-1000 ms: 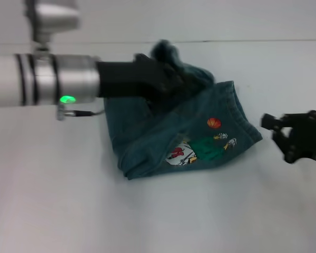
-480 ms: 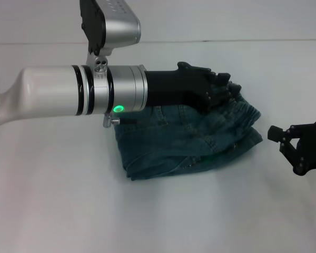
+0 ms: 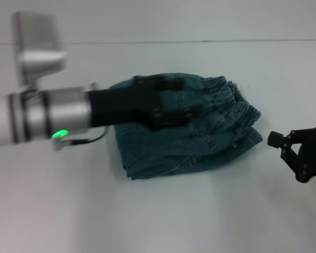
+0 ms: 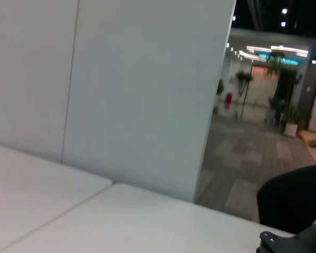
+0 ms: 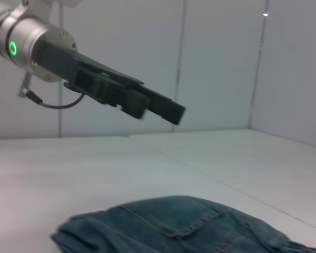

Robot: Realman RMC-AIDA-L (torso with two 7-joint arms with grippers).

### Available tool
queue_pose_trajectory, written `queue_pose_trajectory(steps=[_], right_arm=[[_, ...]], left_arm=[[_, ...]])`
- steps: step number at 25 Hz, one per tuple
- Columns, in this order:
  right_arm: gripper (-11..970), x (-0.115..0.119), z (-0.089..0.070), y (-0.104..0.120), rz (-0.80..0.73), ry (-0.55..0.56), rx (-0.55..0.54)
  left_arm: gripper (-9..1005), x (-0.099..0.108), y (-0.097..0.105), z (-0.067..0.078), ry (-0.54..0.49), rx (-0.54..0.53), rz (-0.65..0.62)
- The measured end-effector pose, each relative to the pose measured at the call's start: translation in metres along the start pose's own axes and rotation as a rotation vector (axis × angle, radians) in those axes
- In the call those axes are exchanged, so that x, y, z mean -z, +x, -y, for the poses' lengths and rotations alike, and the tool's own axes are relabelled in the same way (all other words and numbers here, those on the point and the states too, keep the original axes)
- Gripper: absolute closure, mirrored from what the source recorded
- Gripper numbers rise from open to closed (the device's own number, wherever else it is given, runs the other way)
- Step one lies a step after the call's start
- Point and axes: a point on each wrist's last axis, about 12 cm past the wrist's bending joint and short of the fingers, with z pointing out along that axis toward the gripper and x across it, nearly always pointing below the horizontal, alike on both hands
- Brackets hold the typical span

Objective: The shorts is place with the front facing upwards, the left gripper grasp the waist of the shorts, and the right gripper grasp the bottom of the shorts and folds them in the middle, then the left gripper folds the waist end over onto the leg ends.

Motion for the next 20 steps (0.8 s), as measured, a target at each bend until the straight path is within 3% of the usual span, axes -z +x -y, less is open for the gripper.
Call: queue_pose_trajectory(steps=[5,11,16,20], right_arm=[[948,0.013,-0.003,-0.010,0.018,-0.100,-0.001],[947,0.009,-0.011,-0.016,-0.024,-0.197,-0.009],[757,-0.004,-0.020,-0.017,-0.027,-0.269,0.000],[706,-0.011,-0.024,-0.018,-0.014,-0.311,-0.006]], left_arm=[[140,0.063,0.040,0.014,-0.019,-0.039,0.101],[77,0.122,0.084,0.041,-0.111,-0.050,0.126],[77,0.145,0.109,0.060,-0.158,0.005,0.079],[77,0.156,0.123,0.074,-0.169,0.016,0.071]])
